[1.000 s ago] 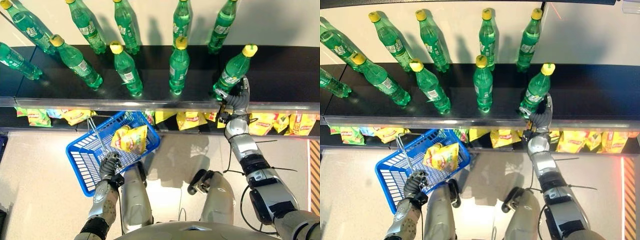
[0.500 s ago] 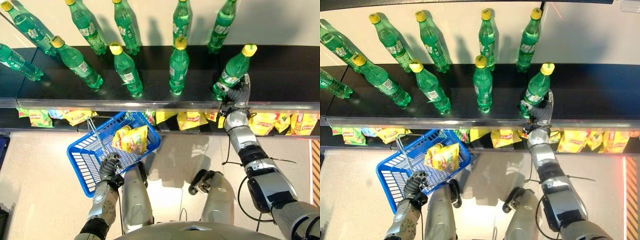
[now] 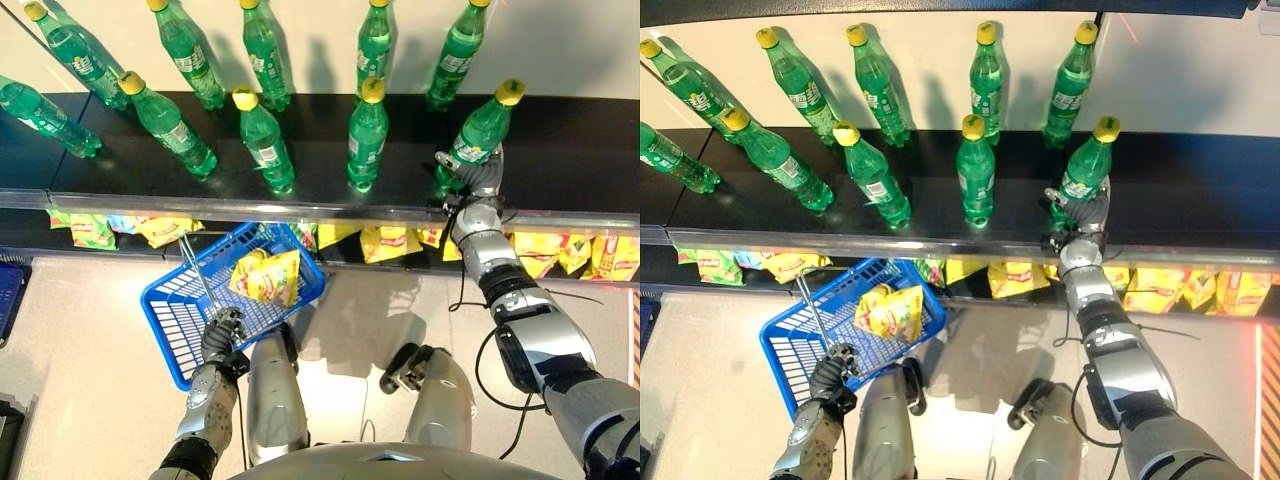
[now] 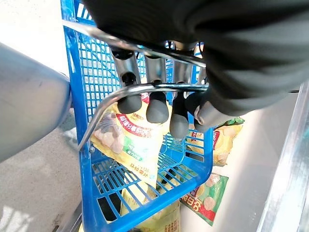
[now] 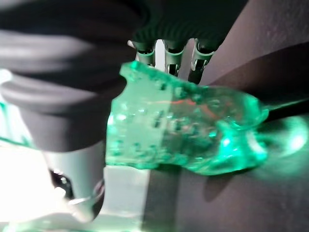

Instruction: Pick up the snacks into the basket

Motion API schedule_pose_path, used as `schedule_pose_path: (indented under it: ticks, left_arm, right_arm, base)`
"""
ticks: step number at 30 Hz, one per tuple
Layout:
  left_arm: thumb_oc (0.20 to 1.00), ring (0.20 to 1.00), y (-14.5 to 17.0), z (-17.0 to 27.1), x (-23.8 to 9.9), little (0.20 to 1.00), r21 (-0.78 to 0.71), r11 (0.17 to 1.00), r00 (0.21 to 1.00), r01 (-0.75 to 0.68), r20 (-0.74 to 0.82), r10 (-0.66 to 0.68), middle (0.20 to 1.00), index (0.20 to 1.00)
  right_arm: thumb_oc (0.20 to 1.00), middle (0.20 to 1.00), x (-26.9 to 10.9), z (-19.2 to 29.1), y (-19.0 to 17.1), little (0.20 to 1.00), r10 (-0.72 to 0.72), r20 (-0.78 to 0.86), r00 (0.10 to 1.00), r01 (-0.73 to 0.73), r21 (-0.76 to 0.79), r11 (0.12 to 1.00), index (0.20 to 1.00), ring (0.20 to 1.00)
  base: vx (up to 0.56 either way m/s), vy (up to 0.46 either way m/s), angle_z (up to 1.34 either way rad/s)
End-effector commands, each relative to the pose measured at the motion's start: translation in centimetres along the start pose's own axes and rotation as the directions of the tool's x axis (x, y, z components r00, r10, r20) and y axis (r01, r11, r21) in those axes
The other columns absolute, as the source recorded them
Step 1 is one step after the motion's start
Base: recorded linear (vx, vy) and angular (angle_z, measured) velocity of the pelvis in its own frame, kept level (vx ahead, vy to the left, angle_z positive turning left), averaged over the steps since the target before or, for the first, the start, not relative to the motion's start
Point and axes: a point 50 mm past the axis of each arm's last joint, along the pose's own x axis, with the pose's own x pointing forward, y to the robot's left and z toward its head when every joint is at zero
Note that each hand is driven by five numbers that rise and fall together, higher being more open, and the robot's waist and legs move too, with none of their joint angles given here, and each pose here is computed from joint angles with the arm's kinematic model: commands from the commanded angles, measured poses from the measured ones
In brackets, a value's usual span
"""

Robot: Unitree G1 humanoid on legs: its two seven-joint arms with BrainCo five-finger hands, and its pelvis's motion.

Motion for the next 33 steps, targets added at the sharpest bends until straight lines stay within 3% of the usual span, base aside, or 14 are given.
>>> schedule_pose_path:
  ticks: [1, 15, 24, 26, 33]
  left_arm:
    - [0.2, 0.2, -0.4, 0.6, -0.9, 0.2, 0.031, 0.996, 0.995, 0.087, 0.042, -0.088, 0.2, 0.2]
    - [0.2, 0.2, -0.8, 1.0, -0.6, 0.2, 0.025, 0.996, 0.994, 0.086, 0.06, -0.087, 0.2, 0.2]
    - [0.2, 0.2, -1.1, 1.6, -0.4, 0.2, -0.003, 0.997, 0.992, 0.074, 0.1, -0.074, 0.2, 0.2]
    - [0.2, 0.2, -1.2, 2.1, -0.3, 0.2, -0.019, 0.998, 0.99, 0.065, 0.128, -0.062, 0.2, 0.2]
    - [0.2, 0.2, -1.0, 2.4, -0.3, 0.2, -0.024, 0.999, 0.988, 0.047, 0.148, -0.043, 0.2, 0.2]
  right_arm:
    - [0.2, 0.2, 2.0, 2.8, -1.8, 0.2, -0.052, 0.054, 0.997, 0.052, 0.017, 0.999, 0.2, 0.2]
    - [0.2, 0.2, 1.9, 2.9, -1.9, 0.2, -0.093, 0.058, 0.994, 0.087, 0.095, 0.992, 0.2, 0.2]
    - [0.2, 0.2, -0.6, 3.9, -2.0, 0.2, -0.067, 0.241, 0.968, 0.036, 0.129, 0.991, 0.2, 0.2]
    - [0.2, 0.2, -2.8, 4.2, -3.4, 0.2, -0.093, 0.35, 0.932, 0.039, 0.159, 0.986, 0.2, 0.2]
    - [0.2, 0.2, -6.2, 4.9, -5.0, 0.2, -0.121, 0.483, 0.867, 0.036, 0.182, 0.983, 0.2, 0.2]
  base:
    - [0.0, 0.0, 0.0]
    - [0.0, 0.003, 0.03]
    - [0.0, 0.0, 0.0]
    - [-0.03, 0.001, -0.01]
    - [-0.01, -0.001, 0.0]
